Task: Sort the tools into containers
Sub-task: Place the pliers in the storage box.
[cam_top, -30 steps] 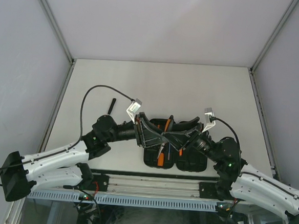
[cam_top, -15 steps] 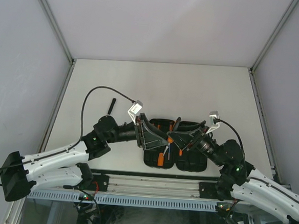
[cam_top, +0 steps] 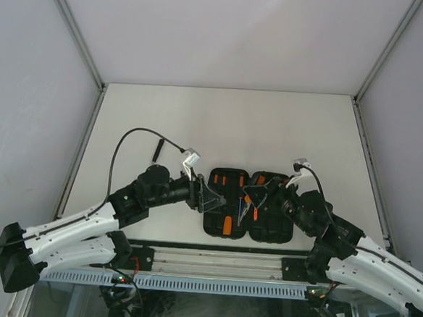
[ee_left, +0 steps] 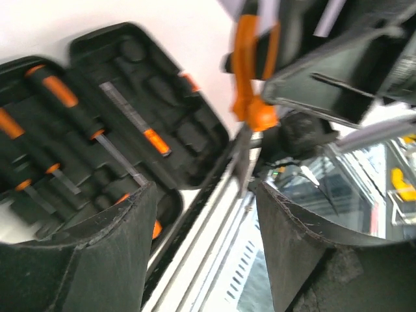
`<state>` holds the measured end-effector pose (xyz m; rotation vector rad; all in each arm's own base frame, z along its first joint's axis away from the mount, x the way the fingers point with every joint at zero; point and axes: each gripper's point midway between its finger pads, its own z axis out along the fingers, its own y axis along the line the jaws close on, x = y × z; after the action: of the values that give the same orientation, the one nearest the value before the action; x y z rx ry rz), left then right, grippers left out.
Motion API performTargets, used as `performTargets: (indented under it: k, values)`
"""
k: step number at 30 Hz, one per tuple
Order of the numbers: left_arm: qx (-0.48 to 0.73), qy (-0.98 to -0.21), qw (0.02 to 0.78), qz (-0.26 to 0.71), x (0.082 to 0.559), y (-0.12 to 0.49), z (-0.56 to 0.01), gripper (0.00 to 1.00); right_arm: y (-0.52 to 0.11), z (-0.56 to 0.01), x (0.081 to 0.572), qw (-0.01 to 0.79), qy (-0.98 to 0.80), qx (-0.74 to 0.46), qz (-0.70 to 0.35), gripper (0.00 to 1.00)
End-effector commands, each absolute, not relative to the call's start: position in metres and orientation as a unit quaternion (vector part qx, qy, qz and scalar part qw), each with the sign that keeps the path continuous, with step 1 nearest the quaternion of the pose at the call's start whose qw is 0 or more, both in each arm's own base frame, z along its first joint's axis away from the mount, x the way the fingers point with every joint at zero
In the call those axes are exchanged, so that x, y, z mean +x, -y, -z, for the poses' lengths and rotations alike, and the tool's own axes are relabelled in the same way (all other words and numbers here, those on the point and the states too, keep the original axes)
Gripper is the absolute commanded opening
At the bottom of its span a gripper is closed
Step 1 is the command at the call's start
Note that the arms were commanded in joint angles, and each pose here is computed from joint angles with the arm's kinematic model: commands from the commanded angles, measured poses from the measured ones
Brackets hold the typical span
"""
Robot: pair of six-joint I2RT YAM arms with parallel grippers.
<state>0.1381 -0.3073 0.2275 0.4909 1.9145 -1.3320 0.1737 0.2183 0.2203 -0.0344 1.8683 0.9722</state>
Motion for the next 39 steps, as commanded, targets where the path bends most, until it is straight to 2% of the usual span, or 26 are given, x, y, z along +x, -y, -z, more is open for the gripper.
performTargets:
  k: [1,10,24,39]
  values:
    - [0.156,-0.786,0.404,0.440,0.172,0.282,-0.212,0.66,-0.198,-0.219,0.184,0.497,-0.802,0.007,-0.331,0.00]
    - [0.104,-0.838,0.419,0.334,0.209,0.248,-0.169,0.67,-0.167,-0.176,0.188,0.446,-0.875,-0.008,-0.187,0.00]
    - [0.048,-0.859,0.434,0.267,0.249,0.233,-0.128,0.67,-0.115,-0.117,0.193,0.298,-0.954,-0.017,-0.036,0.00]
    - [0.059,-0.901,0.312,0.296,0.253,0.269,-0.072,0.62,-0.100,-0.097,0.209,0.247,-0.969,-0.010,-0.001,0.00]
